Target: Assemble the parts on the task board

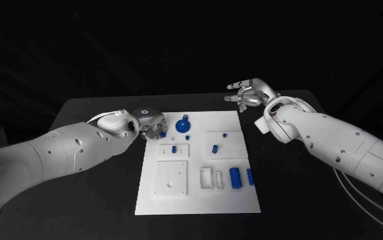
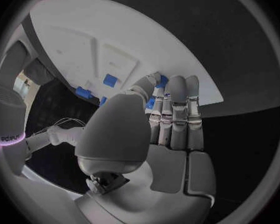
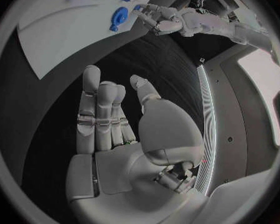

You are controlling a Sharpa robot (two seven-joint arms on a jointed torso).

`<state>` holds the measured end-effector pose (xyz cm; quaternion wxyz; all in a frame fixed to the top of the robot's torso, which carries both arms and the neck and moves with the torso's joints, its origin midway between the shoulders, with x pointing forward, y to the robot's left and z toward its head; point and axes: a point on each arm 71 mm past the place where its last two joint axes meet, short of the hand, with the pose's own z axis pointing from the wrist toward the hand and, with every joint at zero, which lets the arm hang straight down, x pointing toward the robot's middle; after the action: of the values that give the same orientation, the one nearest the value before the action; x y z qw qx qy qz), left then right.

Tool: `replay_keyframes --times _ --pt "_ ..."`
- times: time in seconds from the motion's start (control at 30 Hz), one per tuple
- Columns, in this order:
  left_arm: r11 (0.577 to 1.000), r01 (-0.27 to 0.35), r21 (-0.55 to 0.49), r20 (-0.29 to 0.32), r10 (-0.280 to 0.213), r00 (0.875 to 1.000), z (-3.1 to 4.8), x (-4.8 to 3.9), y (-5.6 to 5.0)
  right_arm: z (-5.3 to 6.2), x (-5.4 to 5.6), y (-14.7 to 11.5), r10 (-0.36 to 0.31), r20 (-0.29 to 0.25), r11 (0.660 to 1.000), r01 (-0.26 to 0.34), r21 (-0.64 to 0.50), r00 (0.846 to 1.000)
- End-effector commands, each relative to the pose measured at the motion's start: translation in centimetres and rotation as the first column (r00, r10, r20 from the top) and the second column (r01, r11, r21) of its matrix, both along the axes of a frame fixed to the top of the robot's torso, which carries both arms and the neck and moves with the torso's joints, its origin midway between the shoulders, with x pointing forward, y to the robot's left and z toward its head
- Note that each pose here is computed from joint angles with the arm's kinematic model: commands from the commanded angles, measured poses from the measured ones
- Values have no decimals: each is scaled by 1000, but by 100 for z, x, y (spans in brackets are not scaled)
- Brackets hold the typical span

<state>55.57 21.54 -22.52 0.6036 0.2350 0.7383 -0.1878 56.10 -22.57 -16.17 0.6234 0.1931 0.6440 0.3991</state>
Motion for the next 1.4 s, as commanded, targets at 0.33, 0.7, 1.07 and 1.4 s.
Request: replay_keyframes --times 0.33,0.7,1.07,1.4 --pt "997 1 -78 9 -1 1000 108 -50 -23 14 -50 111 32 -14 999 -32 -4 999" --pt "990 6 -142 35 -1 999 376 -62 -73 13 -105 240 50 -80 999 -50 8 996" --pt "982 37 -188 48 -28 998 598 -149 -214 -80 -196 438 70 -301 997 -59 44 951" --pt "977 76 -201 69 -63 996 836 -238 -358 -300 -355 716 113 -595 991 -49 123 796"
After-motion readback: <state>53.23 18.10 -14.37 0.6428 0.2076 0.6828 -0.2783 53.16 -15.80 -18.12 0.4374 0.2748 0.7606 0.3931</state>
